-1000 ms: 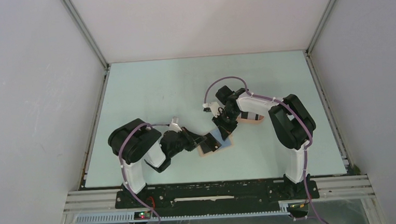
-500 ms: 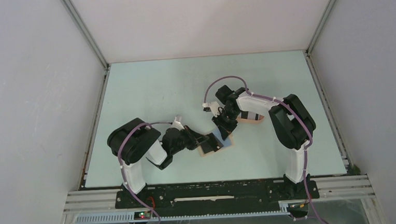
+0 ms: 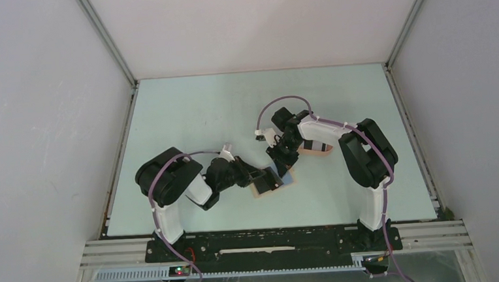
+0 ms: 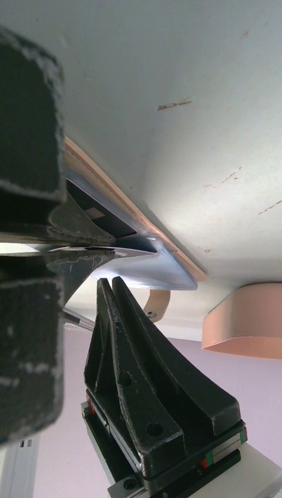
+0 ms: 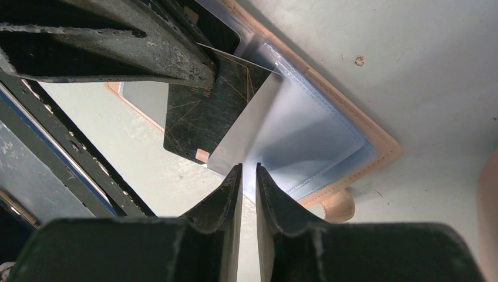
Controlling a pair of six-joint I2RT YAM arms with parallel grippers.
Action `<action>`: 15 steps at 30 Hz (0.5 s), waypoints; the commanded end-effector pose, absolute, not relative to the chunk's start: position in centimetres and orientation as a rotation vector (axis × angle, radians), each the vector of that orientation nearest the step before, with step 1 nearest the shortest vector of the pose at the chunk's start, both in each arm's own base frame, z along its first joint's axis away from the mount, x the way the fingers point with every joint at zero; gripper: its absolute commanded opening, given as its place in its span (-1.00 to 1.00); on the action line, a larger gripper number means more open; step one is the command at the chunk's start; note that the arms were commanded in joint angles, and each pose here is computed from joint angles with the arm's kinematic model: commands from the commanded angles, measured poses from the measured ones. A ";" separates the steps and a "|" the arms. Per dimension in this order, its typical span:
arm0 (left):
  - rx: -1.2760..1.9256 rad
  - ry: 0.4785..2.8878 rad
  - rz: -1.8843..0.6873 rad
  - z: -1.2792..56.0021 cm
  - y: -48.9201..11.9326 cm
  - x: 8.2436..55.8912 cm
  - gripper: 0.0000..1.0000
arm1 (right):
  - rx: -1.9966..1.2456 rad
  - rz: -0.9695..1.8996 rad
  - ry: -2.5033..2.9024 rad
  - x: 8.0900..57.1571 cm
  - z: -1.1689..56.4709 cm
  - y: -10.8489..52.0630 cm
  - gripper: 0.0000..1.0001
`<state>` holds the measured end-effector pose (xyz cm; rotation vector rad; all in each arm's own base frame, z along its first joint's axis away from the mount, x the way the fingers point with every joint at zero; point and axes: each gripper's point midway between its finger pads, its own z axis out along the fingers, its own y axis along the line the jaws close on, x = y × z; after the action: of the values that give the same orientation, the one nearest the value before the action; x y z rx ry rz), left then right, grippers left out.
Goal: Put the credit cards into the card holder
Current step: Insert the credit card into the card holder.
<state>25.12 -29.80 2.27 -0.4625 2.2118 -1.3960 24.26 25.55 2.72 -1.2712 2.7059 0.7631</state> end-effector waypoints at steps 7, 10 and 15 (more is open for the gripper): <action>-0.421 2.224 -1.418 2.2 -30.7 26.1 -0.81 | -1.344 0.861 2.538 24.4 6.4 27.2 -0.55; -0.419 2.221 -1.422 2.3 -30.8 26.3 -0.80 | -1.376 0.920 2.475 23.9 7.5 27.6 -0.55; -0.420 2.225 -1.424 2.1 -30.8 26.4 -0.77 | -1.440 0.929 2.331 23.3 9.2 28.4 -0.56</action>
<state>25.80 -30.49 2.22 -0.4475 2.2251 -1.4244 23.88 26.87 5.55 -1.3489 2.5505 0.8835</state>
